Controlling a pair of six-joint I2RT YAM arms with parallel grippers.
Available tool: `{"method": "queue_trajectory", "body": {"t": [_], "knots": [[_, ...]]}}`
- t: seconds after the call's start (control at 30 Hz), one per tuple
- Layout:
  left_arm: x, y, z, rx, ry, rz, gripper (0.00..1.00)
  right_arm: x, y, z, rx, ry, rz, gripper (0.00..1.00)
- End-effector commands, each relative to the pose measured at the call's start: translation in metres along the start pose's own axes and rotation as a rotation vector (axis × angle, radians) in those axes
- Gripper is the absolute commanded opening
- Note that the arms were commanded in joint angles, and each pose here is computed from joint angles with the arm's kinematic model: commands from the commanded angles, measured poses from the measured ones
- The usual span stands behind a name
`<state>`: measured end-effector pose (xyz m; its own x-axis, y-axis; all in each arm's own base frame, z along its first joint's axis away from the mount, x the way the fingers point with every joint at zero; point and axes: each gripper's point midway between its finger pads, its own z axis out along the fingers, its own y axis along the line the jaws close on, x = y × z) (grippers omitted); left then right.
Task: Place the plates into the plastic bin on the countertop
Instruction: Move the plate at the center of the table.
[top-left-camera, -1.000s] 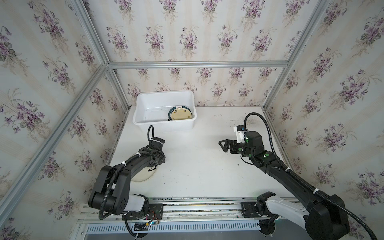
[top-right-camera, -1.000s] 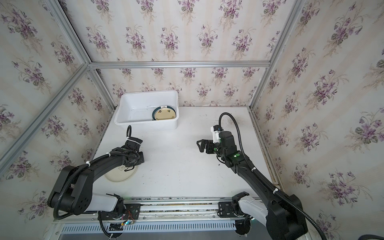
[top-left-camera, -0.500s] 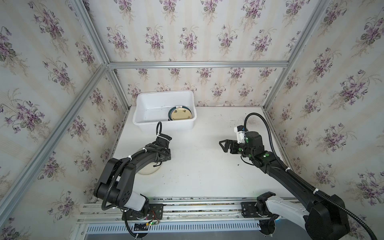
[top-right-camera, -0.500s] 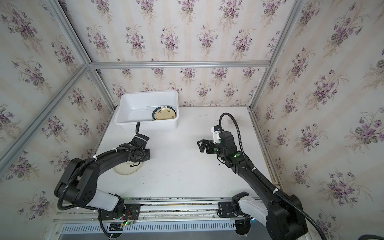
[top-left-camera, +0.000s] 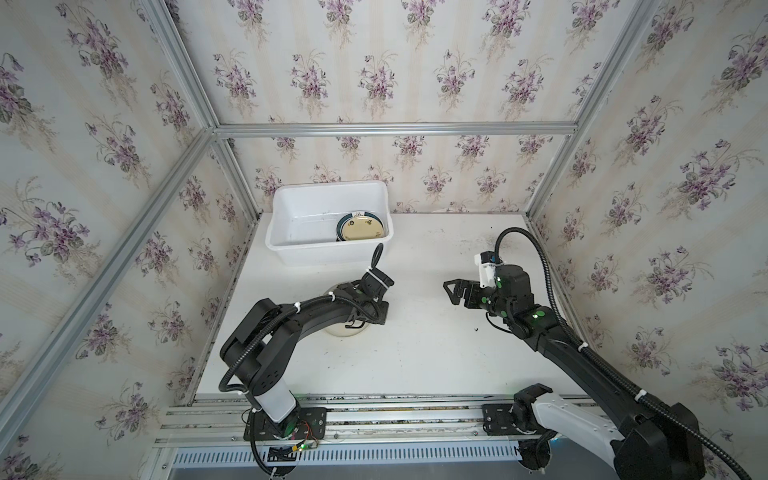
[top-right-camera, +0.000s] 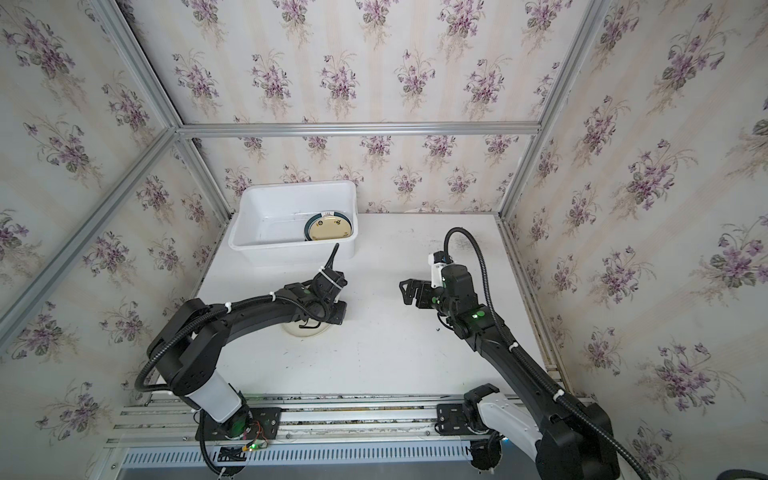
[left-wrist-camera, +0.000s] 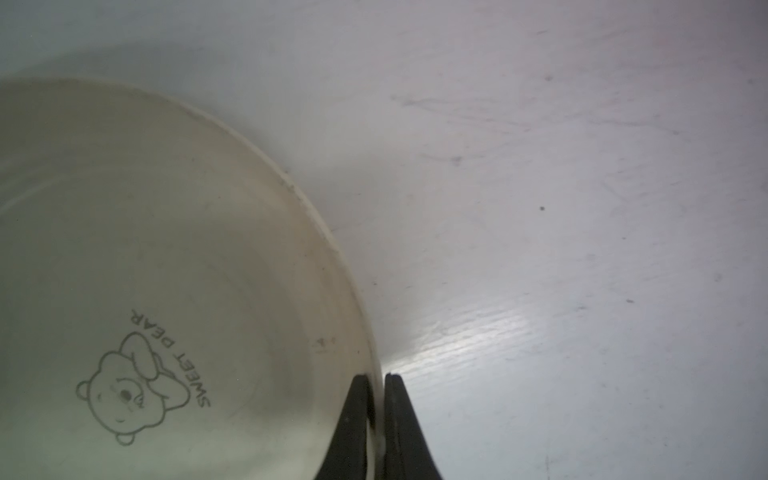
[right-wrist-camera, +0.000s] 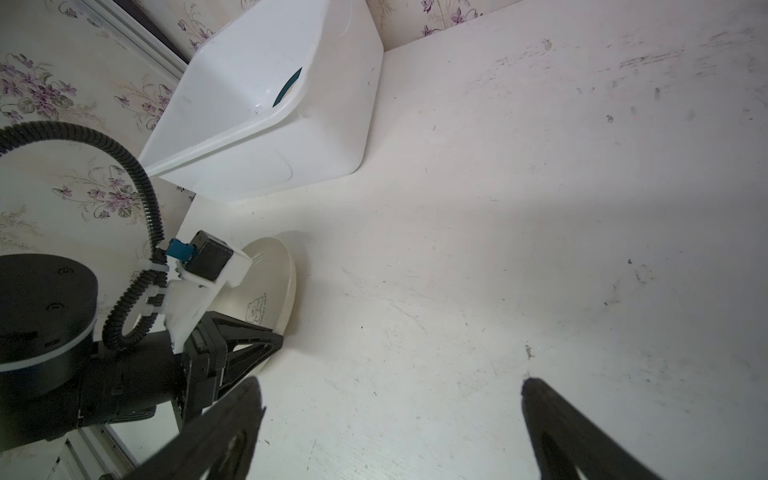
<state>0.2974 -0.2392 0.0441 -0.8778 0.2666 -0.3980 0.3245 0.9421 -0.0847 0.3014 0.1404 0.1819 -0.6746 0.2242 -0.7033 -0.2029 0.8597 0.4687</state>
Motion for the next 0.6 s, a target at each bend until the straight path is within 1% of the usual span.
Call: {"method": "queue_trajectory", "body": {"t": [0.0,0.07,0.17,0.23,0.3,0.37,0.4,0.5,0.57], "knots": [[-0.003,-0.027,0.001,0.092,0.014,0.038,0.0,-0.002,-0.008,-0.005,0.043,-0.023,-0.002,0.99],[-0.005,-0.033,0.002,0.104,0.015,0.04,0.05,-0.003,-0.011,-0.008,0.054,-0.036,-0.002,0.99],[-0.006,-0.042,0.002,0.13,0.02,0.051,0.23,-0.004,-0.012,-0.01,0.061,-0.043,-0.003,0.99],[-0.007,-0.044,0.0,0.137,0.018,0.052,0.32,-0.004,-0.013,-0.009,0.063,-0.042,0.0,0.99],[-0.008,-0.04,-0.002,0.119,0.005,0.045,0.51,-0.003,-0.014,-0.008,0.064,-0.038,0.004,0.99],[-0.01,-0.041,-0.006,0.128,-0.003,0.042,0.58,-0.002,-0.014,-0.007,0.064,-0.033,0.008,0.99],[-0.01,-0.041,-0.009,0.129,-0.009,0.04,0.59,-0.002,-0.014,-0.006,0.066,-0.032,0.009,0.99],[-0.013,-0.031,-0.021,0.11,-0.035,0.008,0.6,-0.002,-0.014,-0.007,0.065,-0.032,0.009,0.99],[-0.014,-0.015,-0.031,0.088,-0.054,-0.054,0.6,-0.002,-0.014,-0.007,0.066,-0.034,0.008,0.99]]}}
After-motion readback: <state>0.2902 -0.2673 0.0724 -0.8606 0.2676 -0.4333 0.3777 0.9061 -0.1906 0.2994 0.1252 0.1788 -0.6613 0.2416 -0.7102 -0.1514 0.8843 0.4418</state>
